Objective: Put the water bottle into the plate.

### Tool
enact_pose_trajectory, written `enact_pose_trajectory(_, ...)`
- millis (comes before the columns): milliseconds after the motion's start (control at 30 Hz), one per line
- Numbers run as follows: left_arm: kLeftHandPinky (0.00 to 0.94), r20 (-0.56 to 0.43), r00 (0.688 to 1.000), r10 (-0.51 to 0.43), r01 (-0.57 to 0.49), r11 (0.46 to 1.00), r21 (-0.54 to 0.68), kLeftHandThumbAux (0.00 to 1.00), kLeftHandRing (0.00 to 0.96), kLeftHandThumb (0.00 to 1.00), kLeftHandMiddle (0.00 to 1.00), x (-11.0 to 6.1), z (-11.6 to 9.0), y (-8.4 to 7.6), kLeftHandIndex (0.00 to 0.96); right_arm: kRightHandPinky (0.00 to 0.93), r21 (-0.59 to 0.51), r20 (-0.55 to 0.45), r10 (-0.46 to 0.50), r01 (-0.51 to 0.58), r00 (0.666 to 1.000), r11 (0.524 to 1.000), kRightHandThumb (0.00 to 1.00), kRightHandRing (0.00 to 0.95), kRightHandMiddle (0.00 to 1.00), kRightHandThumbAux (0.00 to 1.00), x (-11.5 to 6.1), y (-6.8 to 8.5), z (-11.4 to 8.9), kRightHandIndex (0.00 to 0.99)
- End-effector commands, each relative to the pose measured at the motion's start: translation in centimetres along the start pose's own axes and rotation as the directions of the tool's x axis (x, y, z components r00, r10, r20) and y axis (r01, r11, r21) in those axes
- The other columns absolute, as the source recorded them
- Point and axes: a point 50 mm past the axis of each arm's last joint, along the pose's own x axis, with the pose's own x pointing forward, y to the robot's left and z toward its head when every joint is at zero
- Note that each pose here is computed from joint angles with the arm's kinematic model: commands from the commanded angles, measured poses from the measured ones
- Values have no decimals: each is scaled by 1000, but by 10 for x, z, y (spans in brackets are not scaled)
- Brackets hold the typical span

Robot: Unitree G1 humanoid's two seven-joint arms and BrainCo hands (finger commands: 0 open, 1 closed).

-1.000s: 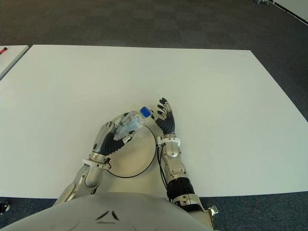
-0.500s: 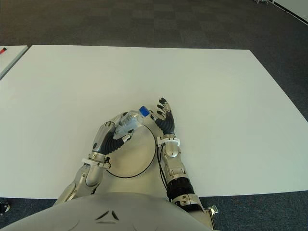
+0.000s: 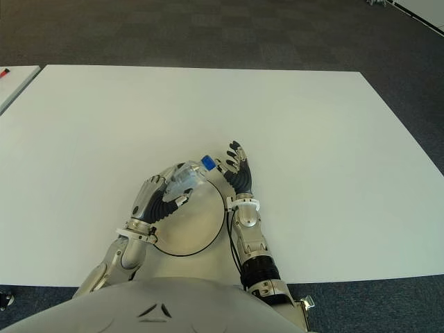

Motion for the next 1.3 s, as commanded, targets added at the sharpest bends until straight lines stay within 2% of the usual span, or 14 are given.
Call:
enact_pose_trajectory(33, 429, 0, 999, -35, 35, 999, 6, 670, 484, 836, 492, 2, -1, 1, 387, 241, 33, -64, 4, -2, 998, 999, 388, 167, 140, 764, -5, 8, -9, 87)
enact_pose_trajectory(100, 409, -3, 999, -46, 46, 999, 4, 671, 450, 835, 485, 2, -2, 1, 387, 243, 34, -64, 4, -2, 998, 999, 390, 169, 142, 764, -5, 8, -9, 88)
enact_pose_trajectory(167, 342, -10, 998, -59, 59, 998, 2, 563, 367, 777, 381, 2, -4, 2, 254, 238, 37, -64, 4, -2, 998, 999, 392, 171, 144, 765, -5, 8, -9, 89)
enact_pose_trajectory(200, 331, -17, 998, -67, 67, 998, 3, 547, 352, 767, 363, 2, -4, 2, 232, 238, 39, -65, 4, -2, 998, 999, 393, 172, 145, 765, -5, 8, -9, 90)
enact_pose_trajectory(267, 263, -25, 997, -75, 75, 997, 3, 504, 252, 719, 252, 2, -5, 2, 137, 230, 42, -66, 5, -2, 998, 999, 393, 168, 144, 766, -5, 8, -9, 90)
enact_pose_trajectory(467, 207, -38, 996, -83, 83, 997, 4, 469, 164, 660, 149, 2, -6, 4, 32, 227, 44, -65, 4, -1, 998, 999, 391, 165, 144, 767, -5, 7, -9, 89)
enact_pose_trajectory(1000, 232, -25, 993, -111, 112, 993, 47, 371, 142, 542, 80, 2, -7, 8, 0, 224, 36, -72, -1, 4, 997, 999, 384, 161, 138, 762, -5, 7, -8, 85)
enact_pose_trajectory(1300, 141, -5, 989, -151, 151, 987, 60, 345, 106, 464, 62, 2, -9, 10, 0, 219, 41, -74, 0, 3, 997, 999, 391, 158, 136, 766, -5, 7, -8, 87)
